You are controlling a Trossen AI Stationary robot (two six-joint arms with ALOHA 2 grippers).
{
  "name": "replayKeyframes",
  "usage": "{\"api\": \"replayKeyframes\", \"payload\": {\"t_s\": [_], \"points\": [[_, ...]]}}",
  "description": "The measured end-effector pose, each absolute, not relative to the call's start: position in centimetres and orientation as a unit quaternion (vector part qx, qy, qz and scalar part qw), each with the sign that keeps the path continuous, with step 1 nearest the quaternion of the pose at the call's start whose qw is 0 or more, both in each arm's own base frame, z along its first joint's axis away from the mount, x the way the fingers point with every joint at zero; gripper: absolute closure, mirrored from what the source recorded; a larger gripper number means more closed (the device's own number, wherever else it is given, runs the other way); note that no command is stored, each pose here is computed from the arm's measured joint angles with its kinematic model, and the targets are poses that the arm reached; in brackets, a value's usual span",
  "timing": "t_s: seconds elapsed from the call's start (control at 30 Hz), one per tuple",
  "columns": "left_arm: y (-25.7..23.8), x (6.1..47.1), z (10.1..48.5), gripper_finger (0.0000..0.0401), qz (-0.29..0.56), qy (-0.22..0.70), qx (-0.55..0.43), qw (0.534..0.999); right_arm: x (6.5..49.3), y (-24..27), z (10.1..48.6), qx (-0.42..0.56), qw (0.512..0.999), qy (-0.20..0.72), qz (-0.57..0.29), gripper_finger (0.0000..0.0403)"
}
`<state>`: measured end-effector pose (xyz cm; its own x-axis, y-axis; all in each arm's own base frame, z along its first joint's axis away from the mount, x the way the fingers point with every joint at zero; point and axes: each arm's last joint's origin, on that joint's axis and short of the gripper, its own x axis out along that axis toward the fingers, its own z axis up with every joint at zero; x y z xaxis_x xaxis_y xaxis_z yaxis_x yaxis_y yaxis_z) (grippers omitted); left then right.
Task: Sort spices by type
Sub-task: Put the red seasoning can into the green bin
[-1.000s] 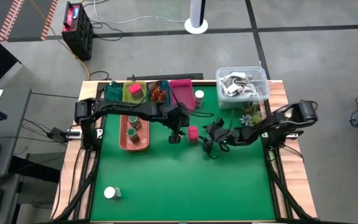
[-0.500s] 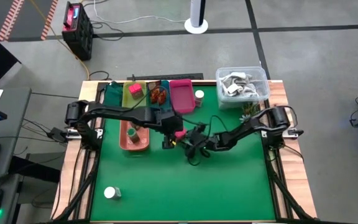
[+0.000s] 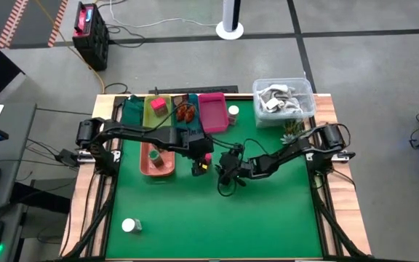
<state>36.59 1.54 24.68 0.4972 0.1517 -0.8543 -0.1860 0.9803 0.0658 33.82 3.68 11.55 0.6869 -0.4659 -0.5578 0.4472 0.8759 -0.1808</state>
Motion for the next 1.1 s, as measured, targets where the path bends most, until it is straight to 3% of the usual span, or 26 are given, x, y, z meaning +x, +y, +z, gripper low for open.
{"api": "replayKeyframes", "payload": {"t_s": [0.5,1.1], "points": [[1.2,36.6,24.6,0.0035,0.136,0.480,-0.077,0.863,33.4,5.0,11.3,-0.018,0.916,0.322,-0.237,0.0111],[3.2,36.3,21.9,0.0031,0.143,0.463,-0.101,0.869,31.8,5.8,13.2,-0.033,0.902,0.320,-0.289,0.0111]]}}
